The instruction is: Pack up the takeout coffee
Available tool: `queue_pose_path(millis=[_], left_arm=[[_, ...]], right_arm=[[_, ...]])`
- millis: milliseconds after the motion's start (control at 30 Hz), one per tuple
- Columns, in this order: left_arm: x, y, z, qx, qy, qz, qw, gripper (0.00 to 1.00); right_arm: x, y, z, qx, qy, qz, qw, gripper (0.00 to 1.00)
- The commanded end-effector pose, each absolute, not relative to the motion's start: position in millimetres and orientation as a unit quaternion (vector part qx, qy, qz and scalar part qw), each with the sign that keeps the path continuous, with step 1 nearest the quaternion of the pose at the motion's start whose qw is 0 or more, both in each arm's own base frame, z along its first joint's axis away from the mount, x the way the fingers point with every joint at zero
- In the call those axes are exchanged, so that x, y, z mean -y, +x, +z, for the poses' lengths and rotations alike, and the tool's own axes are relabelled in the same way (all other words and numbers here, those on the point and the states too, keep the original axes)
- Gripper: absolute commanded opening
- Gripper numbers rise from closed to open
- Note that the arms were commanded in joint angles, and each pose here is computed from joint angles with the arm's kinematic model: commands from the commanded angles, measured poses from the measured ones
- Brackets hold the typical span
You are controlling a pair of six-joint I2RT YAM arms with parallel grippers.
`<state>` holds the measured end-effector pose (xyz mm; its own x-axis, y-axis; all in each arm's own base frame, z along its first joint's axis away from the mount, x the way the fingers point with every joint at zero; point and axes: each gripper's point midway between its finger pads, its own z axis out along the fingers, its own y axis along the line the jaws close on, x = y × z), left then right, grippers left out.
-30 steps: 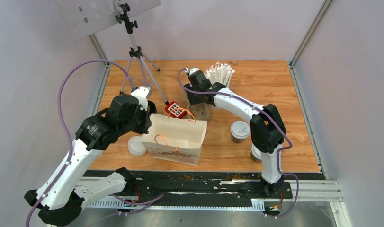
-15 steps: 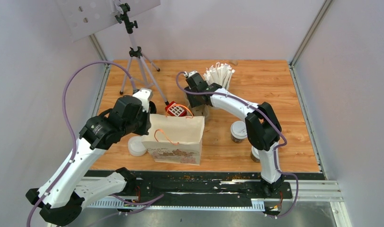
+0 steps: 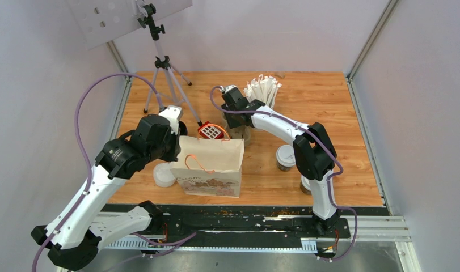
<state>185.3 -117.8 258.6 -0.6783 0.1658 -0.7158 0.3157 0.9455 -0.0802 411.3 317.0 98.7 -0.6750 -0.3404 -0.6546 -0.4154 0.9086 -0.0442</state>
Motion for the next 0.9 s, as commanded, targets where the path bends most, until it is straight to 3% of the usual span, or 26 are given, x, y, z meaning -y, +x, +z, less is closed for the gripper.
queue_pose_path(millis=[0,867], left_arm=[[118.0,192.2,273.8,-0.899,0.137,-0.100,0.404,0.18],[127.5,197.3,279.9,-0.892,0.125,-0.124,0.417,0.25]], right_arm=[[-327.7,422.8,121.8,-0.901,-0.204,0.067,0.377,0.25],[-339.6,422.4,202.9,-0.858,-0.233,0.119,0.442,0.25]])
